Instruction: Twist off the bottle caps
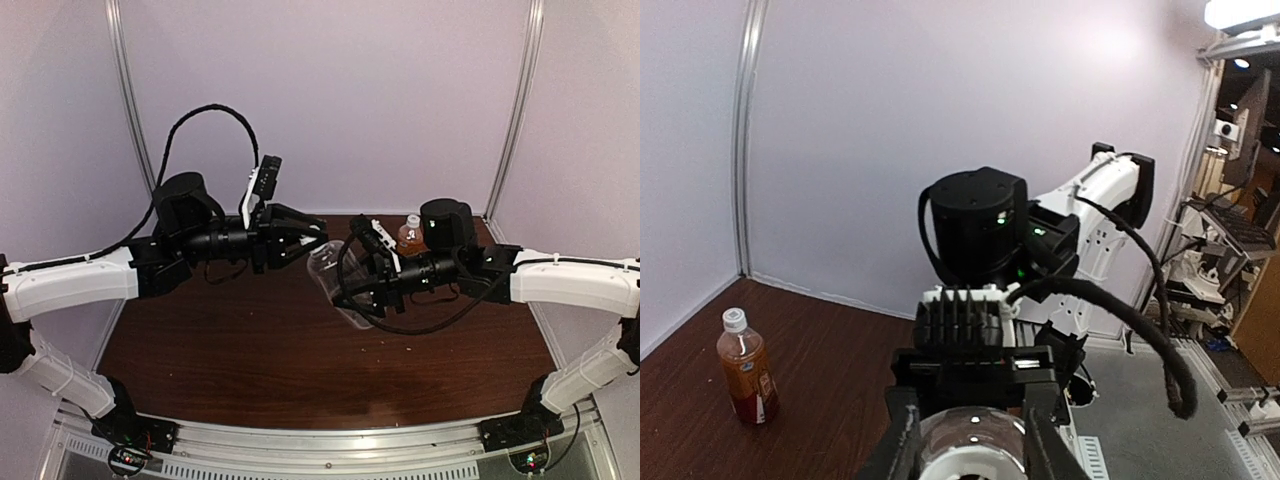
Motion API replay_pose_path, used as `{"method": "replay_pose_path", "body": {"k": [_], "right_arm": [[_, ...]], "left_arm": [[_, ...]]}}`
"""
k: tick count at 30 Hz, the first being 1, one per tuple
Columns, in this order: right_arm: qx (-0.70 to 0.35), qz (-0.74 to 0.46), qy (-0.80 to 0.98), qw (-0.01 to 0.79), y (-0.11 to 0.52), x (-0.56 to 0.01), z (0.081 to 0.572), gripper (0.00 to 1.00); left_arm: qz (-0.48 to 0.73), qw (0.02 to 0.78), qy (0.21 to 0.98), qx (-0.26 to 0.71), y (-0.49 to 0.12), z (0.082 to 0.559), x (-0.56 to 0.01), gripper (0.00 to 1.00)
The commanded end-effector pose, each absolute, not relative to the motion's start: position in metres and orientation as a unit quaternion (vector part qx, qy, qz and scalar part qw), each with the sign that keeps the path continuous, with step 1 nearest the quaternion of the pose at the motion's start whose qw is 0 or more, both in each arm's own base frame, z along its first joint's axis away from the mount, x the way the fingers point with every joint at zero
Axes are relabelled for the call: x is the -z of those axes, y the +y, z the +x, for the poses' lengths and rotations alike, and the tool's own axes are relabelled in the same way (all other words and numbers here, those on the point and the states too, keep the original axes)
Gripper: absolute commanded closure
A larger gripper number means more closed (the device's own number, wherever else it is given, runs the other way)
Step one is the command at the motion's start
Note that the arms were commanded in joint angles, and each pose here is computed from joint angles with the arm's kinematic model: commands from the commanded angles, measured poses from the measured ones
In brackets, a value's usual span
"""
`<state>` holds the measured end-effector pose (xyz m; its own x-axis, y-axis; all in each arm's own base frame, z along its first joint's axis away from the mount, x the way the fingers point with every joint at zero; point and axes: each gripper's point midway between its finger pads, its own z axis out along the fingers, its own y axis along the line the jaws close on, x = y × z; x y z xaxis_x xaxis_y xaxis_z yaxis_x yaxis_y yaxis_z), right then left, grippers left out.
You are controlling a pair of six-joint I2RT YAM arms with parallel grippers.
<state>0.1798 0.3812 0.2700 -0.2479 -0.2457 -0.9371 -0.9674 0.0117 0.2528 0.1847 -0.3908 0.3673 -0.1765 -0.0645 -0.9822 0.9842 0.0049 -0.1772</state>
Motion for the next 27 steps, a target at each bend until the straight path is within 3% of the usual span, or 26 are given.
{"method": "replay_pose_path", "body": {"k": [1,8,15,23,27], "right_arm": [[-0.398,-0.434,0.670,0.452,0.369,-0.275,0.231,0.58],[-0.321,-0.405,0.692,0.504,0.356,-0.271,0.261,0.59],[-0.311,-0.402,0.694,0.509,0.353,-0.267,0.264,0.59],[-0.356,-0.443,0.668,0.481,0.360,-0.265,0.239,0.58],[-0.389,-0.469,0.647,0.458,0.364,-0.266,0.221,0.56]], "left_arm": [[0.309,0.496,0.610,0.535,-0.383,0.226,-0.366,1.00],[0.188,0.495,0.702,0.477,-0.386,0.259,-0.350,1.00],[0.156,0.503,0.706,0.474,-0.386,0.268,-0.353,0.99],[0.204,0.538,0.652,0.494,-0.377,0.256,-0.375,0.40],[0.250,0.566,0.621,0.480,-0.365,0.244,-0.390,0.24]]}}
